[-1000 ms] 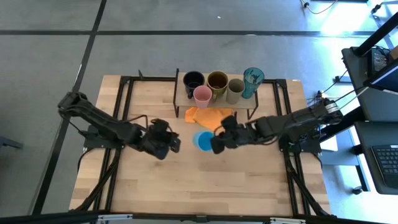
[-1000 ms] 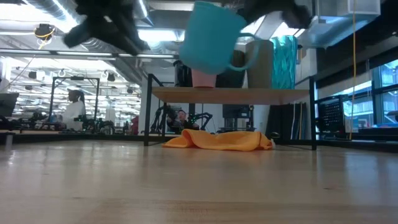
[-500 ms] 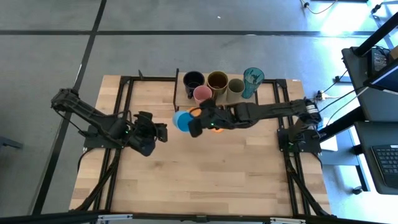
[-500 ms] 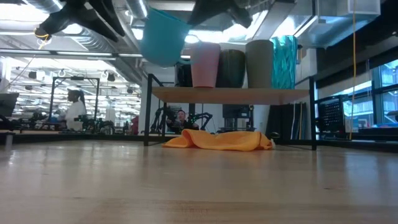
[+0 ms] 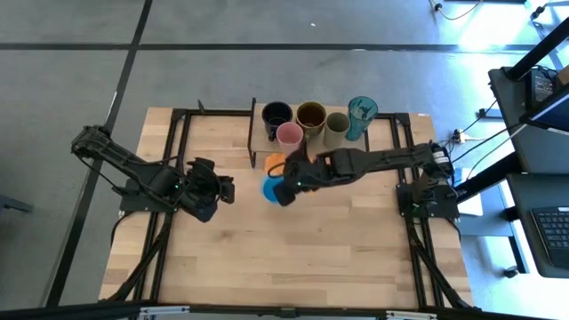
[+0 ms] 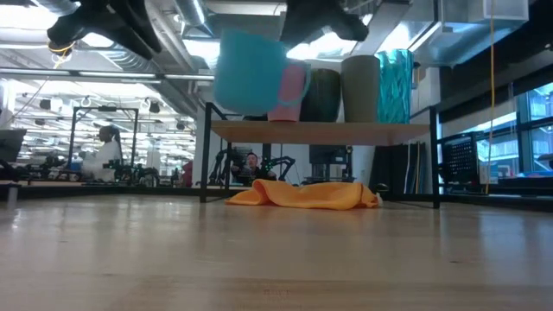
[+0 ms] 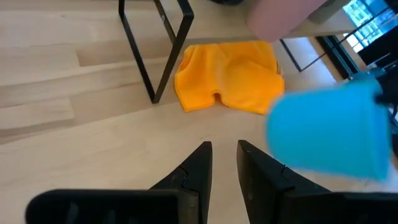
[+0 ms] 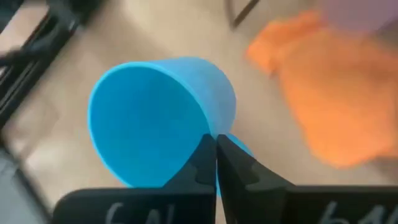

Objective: Stack small to large cups/mugs on shelf
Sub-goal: Put the blue mug on the shelf

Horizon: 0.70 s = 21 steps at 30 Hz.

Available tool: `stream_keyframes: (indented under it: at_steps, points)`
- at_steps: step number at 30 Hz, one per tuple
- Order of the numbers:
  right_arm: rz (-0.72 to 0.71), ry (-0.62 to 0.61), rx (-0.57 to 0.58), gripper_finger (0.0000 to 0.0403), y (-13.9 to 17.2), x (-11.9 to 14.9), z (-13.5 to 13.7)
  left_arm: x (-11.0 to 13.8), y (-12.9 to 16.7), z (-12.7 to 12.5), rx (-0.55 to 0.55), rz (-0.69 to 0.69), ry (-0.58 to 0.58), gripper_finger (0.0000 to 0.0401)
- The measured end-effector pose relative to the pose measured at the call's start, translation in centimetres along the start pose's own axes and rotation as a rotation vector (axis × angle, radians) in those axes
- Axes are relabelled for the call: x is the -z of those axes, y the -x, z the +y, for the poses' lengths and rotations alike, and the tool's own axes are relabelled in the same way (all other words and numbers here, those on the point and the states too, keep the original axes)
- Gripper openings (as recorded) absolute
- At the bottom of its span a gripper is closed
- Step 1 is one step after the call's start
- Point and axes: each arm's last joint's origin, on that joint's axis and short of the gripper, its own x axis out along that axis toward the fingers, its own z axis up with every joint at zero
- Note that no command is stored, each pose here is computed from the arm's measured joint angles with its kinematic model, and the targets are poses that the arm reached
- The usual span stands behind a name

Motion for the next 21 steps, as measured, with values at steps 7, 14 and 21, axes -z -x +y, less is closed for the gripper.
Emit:
stream_keyframes:
  at_steps: [7, 14, 21]
  points:
    - [0.217, -0.022, -0.03, 0.0001, -1.9, 2.3, 1.0, 0.2, 0.0, 0.0, -0.005, 0.06, -0.005, 0.0069]
    - [0.321, -0.013, -0.079, 0.0003, -5.7, 3.8, 2.2, 0.4, 0.1, 0.0, 0.001, 0.105, -0.022, 0.0069]
    - [0.314, -0.008, -0.078, 0.0007, -6.4, 3.9, 2.3, 0.8, 0.3, 0.0, 0.011, 0.178, -0.029, 0.0069]
